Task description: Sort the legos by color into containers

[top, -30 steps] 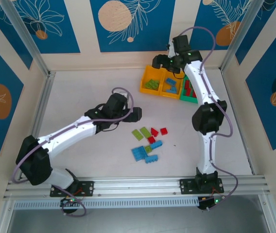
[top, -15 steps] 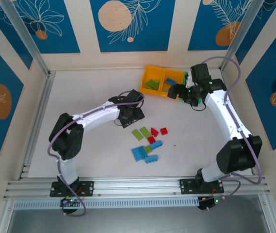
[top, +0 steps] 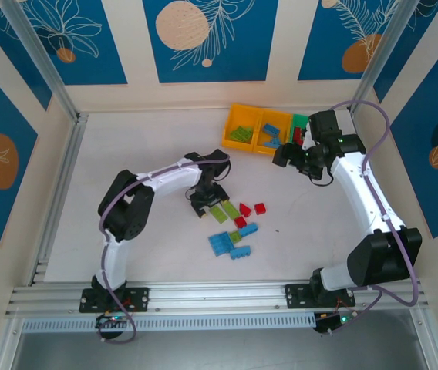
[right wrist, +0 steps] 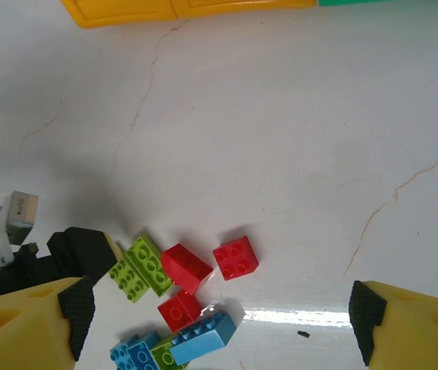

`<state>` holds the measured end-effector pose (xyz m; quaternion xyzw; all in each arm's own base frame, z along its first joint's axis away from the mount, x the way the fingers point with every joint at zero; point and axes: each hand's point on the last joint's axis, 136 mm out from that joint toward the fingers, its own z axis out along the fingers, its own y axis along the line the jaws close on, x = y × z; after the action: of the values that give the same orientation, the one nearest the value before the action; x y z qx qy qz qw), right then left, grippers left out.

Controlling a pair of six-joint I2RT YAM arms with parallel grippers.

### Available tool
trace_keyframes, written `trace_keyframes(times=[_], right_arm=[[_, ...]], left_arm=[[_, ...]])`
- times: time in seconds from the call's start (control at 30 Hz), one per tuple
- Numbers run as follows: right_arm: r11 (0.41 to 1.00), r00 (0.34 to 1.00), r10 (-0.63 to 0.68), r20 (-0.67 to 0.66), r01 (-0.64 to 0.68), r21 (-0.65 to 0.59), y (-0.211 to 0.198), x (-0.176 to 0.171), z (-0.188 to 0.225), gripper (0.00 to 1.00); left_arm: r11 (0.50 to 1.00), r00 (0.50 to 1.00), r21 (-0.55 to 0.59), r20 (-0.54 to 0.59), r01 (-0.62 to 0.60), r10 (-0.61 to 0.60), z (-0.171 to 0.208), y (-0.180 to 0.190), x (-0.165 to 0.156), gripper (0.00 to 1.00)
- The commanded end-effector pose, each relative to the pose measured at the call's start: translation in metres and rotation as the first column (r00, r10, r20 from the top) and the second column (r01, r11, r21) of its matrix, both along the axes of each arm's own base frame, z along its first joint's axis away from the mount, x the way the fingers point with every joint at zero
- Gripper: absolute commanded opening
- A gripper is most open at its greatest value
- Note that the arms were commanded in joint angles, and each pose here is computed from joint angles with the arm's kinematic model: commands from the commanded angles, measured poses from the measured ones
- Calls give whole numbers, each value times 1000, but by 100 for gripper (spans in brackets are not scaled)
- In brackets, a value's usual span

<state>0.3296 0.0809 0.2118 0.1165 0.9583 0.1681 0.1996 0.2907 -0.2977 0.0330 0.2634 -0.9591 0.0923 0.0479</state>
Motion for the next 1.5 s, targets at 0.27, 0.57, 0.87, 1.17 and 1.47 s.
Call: trace_keyframes(times=[0.27,0.57,0.87,1.17,1.47], right_arm=[[1000,1000,-17,3,17,10,-2,-9,12,88],[999,999,-25,28,24,42,2,-14,23,88],[993,998,-20,54,14,121,25,-13,35,87],[994,998,-23,55,17,110,28,-10,36,87],[998,998,-39,48,37,60,20,-17,30,88]], left_arm=[[997,977,40,-201,-69,76,-15,9,-22,58],[1000,998,3,-61,-16,16,11,8,8,38],[976,891,-81,429,201,-148,118,-37,117,32],[963,703,-179,711,199,-13,152,-68,251,25],[926,441,-96,894,365,-81,165,-97,302,31]])
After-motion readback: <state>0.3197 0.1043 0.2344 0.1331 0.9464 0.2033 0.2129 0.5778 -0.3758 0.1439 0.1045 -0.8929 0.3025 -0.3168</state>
